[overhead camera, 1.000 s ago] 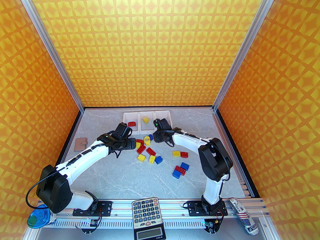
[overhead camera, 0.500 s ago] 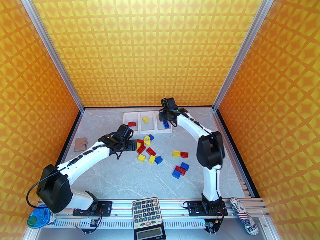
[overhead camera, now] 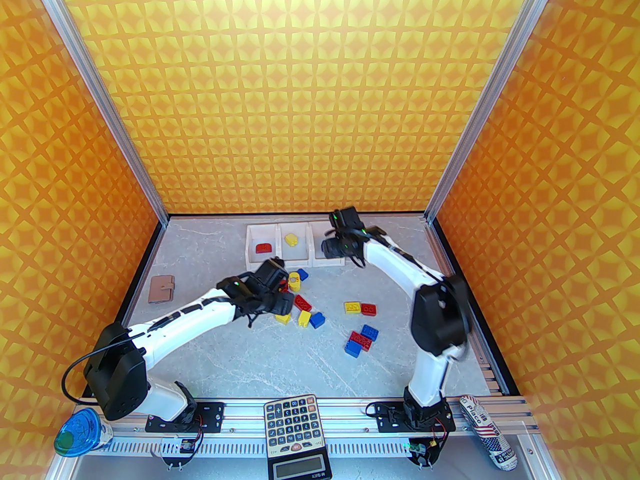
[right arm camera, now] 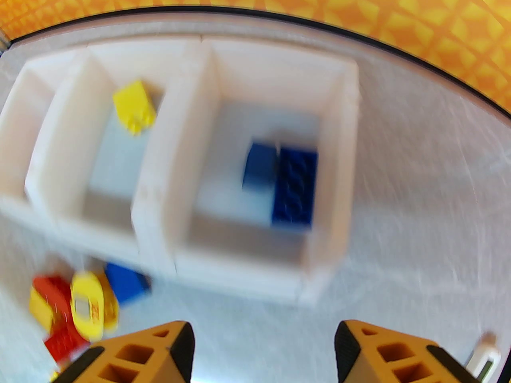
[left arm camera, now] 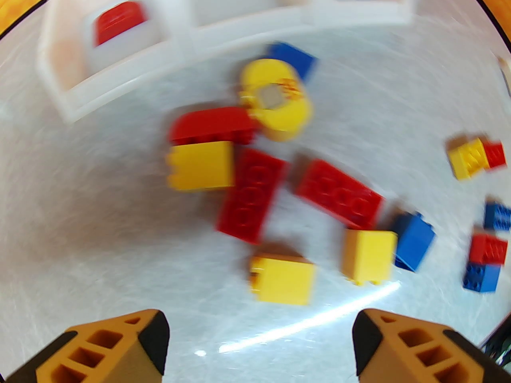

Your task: Sort the legos into containers by color

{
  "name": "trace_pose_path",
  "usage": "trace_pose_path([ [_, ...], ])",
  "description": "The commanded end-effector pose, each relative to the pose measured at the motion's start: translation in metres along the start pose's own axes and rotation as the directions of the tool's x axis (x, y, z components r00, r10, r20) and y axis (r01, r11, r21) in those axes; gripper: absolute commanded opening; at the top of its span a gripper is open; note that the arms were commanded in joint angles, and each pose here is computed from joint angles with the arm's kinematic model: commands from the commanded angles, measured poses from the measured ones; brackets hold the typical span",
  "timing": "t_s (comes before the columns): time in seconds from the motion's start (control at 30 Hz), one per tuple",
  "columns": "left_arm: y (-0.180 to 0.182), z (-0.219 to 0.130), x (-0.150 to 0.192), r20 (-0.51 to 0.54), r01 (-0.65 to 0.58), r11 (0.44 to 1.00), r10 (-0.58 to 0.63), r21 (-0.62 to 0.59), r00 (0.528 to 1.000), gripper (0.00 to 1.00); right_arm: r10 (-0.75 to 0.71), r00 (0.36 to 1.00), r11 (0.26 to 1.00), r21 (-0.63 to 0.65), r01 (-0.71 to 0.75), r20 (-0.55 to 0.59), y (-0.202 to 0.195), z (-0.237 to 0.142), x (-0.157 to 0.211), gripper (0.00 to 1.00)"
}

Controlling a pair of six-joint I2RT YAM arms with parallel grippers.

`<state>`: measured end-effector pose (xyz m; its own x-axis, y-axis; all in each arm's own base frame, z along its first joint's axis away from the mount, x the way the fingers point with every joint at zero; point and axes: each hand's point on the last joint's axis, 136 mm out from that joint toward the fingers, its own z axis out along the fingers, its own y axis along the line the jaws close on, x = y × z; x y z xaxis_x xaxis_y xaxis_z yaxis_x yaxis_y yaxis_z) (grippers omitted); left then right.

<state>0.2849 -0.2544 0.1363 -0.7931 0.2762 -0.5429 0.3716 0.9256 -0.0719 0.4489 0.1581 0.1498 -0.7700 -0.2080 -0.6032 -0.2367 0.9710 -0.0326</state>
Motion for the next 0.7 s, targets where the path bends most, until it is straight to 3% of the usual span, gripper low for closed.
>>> trace_pose_path([
  [0.0, -0.03, -0.002, -0.013, 0.05, -0.086, 0.994, 0.083, 0.06, 0.995, 0.8, 0.017, 0.998, 0.999, 0.028, -0.019, 0.058, -0.008, -0.013, 0.008, 0.63],
  [0.4, -0.127, 0.018, 0.011, 0.016, -0.357, 0.911, 0.362, 0.206, 0.932, 0.78, 0.09, 0.995, 0.994, 0.061, -0.093, 0.049, -0.025, -0.045, 0.08, 0.64],
  [0.67, -0.14, 0.048, 0.023, -0.035, -0.458, 0.862, 0.476, 0.216, 0.879, 0.76, 0.116, 0.992, 0.988, 0.096, -0.12, 0.047, -0.036, -0.054, 0.094, 0.65],
])
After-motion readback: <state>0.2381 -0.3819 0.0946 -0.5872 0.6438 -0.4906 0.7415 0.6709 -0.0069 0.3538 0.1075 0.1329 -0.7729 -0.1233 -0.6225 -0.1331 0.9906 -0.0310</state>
